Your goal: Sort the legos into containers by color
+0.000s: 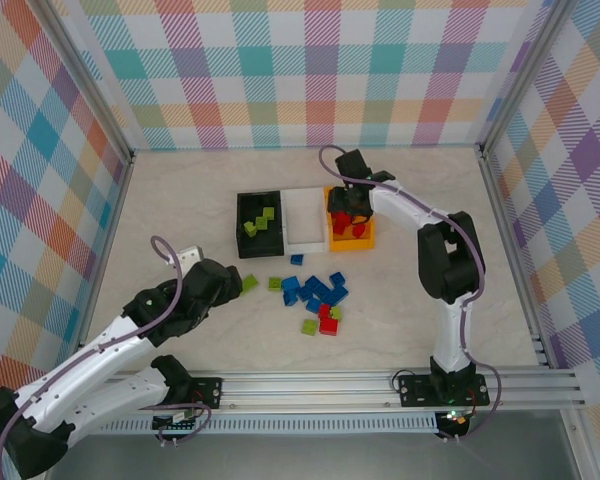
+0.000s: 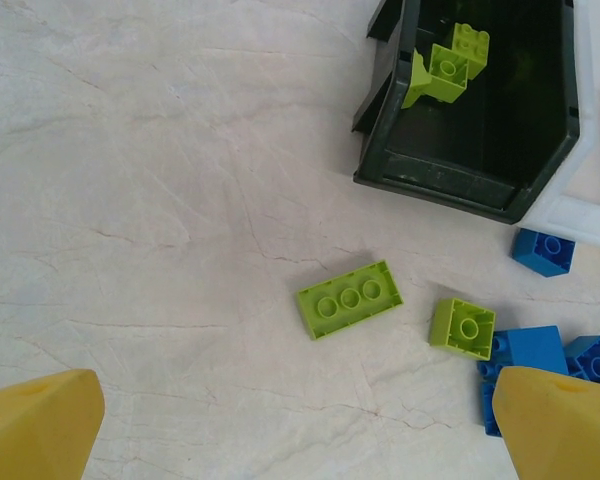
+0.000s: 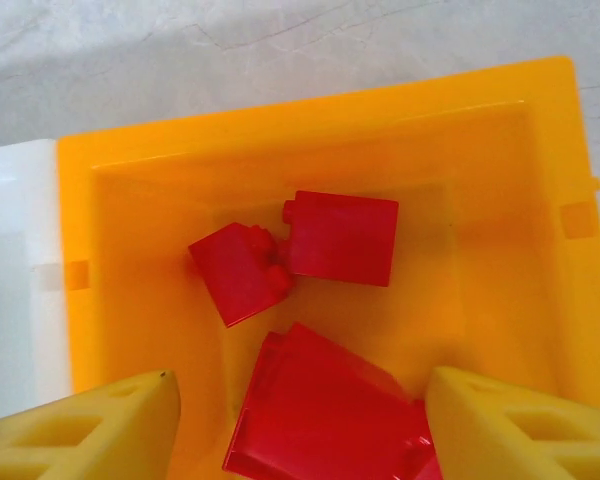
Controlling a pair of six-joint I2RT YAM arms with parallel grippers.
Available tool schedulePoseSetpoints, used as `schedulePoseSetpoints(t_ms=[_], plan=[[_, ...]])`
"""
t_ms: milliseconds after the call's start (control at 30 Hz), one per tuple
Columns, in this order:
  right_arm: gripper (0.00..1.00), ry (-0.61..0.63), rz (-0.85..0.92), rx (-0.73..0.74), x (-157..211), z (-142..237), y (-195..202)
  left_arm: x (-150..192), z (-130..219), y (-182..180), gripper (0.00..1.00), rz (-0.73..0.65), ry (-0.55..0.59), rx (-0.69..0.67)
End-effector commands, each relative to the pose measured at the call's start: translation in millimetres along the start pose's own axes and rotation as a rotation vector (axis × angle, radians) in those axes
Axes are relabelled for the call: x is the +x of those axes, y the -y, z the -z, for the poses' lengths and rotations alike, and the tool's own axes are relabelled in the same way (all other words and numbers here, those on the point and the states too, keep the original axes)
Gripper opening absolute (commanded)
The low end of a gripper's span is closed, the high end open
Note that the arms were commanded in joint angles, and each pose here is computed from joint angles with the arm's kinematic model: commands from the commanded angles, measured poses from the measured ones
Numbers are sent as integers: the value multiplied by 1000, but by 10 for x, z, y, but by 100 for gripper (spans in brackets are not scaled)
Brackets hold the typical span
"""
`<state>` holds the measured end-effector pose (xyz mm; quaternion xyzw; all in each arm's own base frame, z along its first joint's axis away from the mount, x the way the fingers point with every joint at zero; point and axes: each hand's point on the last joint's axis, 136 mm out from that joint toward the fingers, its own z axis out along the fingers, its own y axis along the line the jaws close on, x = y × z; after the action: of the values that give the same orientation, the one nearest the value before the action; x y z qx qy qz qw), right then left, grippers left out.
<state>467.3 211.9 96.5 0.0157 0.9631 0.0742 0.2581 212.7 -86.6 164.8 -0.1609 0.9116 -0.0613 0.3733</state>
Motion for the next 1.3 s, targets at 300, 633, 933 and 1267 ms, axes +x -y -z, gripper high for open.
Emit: schedulePoseSetpoints(t_ms=[300, 633, 933, 1267], plan=[[68, 124, 33, -158, 136, 901, -341, 315, -743, 242, 100, -210, -291, -127], [68, 133, 26, -125, 275, 936, -185, 553, -1273, 334, 98, -307, -478, -201], [68, 150, 20, -121, 247, 962, -165, 633, -1497, 275, 93, -303, -515, -252], [68, 166, 11, -123, 210, 998, -147, 932, -1577, 144, 74, -295, -581, -256]])
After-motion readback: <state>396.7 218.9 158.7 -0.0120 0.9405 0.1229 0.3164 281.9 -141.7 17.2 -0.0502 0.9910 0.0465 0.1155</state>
